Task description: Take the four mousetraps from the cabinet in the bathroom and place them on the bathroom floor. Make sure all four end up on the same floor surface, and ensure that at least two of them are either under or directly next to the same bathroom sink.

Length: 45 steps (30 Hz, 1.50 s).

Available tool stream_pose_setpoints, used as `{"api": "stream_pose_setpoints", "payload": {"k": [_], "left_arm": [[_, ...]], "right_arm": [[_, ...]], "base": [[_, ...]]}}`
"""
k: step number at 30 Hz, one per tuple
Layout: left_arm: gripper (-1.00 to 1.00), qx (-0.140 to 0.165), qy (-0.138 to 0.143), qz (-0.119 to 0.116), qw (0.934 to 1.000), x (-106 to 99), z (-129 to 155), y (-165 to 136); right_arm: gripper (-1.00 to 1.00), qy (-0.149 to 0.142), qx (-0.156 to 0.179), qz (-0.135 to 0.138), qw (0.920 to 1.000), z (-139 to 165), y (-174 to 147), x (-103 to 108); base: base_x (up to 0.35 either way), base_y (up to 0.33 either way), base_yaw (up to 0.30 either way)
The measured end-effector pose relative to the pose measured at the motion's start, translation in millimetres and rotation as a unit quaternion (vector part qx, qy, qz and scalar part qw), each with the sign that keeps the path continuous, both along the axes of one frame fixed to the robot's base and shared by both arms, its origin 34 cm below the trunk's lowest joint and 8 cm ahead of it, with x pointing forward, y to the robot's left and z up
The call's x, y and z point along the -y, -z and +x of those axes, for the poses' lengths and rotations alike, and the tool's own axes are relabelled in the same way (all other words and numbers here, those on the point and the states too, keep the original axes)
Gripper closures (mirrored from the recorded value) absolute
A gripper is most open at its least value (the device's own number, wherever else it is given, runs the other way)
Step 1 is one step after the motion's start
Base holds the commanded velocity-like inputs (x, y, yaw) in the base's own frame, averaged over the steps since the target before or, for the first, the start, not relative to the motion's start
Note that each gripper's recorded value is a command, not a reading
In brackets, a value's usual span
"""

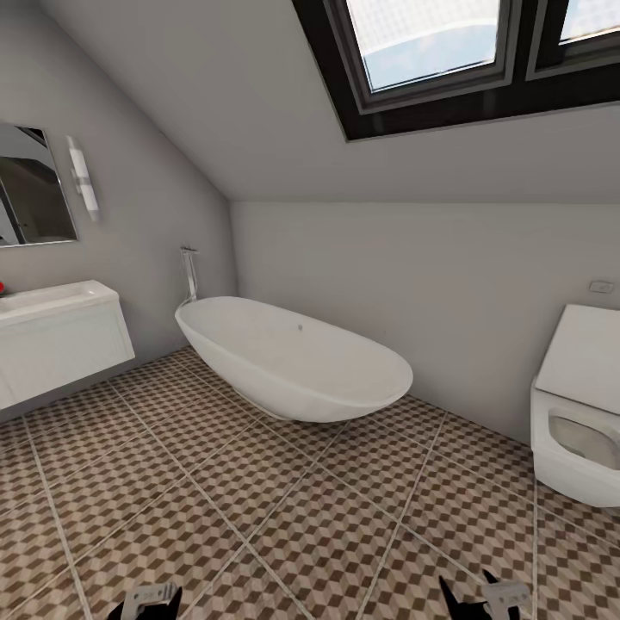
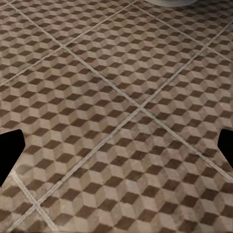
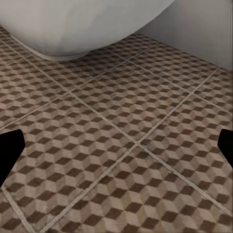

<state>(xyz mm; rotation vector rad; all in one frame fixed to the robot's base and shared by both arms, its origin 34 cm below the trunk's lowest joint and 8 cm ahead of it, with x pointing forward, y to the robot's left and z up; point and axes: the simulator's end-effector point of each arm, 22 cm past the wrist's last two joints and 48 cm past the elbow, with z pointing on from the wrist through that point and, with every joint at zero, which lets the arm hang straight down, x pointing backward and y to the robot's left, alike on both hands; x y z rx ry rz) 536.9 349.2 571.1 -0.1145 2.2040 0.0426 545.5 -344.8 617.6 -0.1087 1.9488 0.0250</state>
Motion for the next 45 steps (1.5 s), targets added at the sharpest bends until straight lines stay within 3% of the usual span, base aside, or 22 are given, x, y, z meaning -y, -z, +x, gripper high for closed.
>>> {"api": "stream_pose_setpoints", "payload": {"k": [6, 13, 29, 45], "left_arm": [[-1.0, -0.002, -0.014, 0.008, 0.9999, -2, -1, 1], [-1.0, -0.003, -0.017, 0.009, 0.9998, -3, -1, 1], [-1.0, -0.004, -0.017, 0.009, 0.9998, -3, -1, 2], [-1.0, -0.004, -0.016, 0.008, 0.9998, -1, -1, 2]], "right_arm": [[-1.0, 0.014, -0.006, -0.002, 0.9999, -1, 3, 2], [-1.0, 0.012, -0.025, 0.016, 0.9995, -3, 13, -20], [-1.0, -0.018, -0.035, 0.091, 0.9951, -4, 19, -135], [-1.0, -0.017, -0.035, 0.095, 0.9947, -4, 19, -140]], "base": [[0.0, 0.0, 0.0], [0.0, 0.0, 0.0], [0.0, 0.0, 0.0], [0.0, 0.0, 0.0]]}}
